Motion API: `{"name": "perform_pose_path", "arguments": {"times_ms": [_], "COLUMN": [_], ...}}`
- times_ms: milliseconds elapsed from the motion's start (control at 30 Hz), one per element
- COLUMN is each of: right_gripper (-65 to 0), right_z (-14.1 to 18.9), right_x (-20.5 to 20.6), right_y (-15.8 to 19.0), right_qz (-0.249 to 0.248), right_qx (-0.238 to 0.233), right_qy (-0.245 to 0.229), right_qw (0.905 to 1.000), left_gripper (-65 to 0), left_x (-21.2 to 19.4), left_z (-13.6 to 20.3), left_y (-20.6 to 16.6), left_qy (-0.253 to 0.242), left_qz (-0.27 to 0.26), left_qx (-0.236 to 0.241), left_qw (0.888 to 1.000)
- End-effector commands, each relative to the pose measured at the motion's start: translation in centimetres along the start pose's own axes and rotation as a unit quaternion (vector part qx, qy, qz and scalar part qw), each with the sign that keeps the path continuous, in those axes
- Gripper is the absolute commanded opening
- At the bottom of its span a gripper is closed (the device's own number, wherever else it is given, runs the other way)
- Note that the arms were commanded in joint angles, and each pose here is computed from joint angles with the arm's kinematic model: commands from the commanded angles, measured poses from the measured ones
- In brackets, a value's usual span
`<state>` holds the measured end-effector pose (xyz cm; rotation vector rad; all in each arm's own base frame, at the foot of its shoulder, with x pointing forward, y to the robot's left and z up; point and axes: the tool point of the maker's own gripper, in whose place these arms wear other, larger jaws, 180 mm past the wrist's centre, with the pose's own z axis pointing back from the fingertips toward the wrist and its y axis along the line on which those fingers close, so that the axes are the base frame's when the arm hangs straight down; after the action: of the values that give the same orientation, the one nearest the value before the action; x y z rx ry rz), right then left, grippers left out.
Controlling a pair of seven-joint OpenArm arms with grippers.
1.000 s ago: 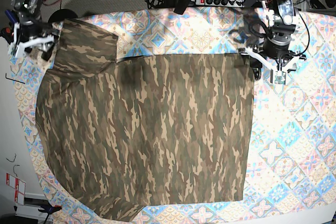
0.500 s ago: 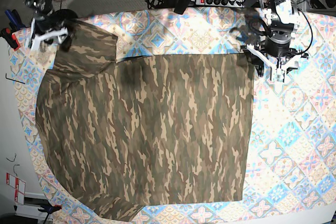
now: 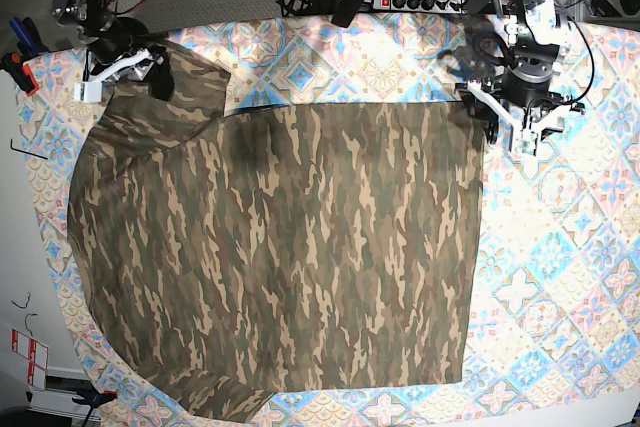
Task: Fold the T-shirt properly
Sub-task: 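Lower both grippers to the shoulder corners of the camouflage shirt, then reposition the left gripper onto the shirt's shoulder corner and grasp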
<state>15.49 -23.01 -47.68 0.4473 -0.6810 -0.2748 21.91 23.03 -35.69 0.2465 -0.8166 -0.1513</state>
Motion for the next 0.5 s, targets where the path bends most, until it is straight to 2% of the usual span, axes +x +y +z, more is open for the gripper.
{"name": "perform_pose_path", "arguments": {"times_ms": [0,167,333,467], "right_gripper": [-21.5,-21.9,-30.3,-31.2], "right_z": [0.5,0.5,0.5,0.5], "right_x": [-3.6,-3.7,-3.7,-3.7], "right_y": [-0.7,-0.8,-0.9,-0.9], "right_qz": [0.010,0.010,0.013,0.013], "right_qx": [-0.016,-0.017,-0.018,-0.018], "right_qy": [0.088,0.097,0.098,0.098], "right_qw": [0.9959,0.9951,0.9949,0.9949], "left_gripper": [-32.7,-32.8,-32.8,-32.8], "left_x": [0.8,0.8,-0.2,-1.5], "left_z": [0.3,0.3,-0.3,-1.0], "left_y": [0.3,-0.5,-1.8,-2.2], "left_qy": [-0.017,-0.016,-0.003,0.023], "left_qz": [-0.002,-0.021,-0.040,-0.059], "left_qx": [0.004,-0.018,-0.056,-0.088], "left_qw": [1.000,0.999,0.998,0.994]}}
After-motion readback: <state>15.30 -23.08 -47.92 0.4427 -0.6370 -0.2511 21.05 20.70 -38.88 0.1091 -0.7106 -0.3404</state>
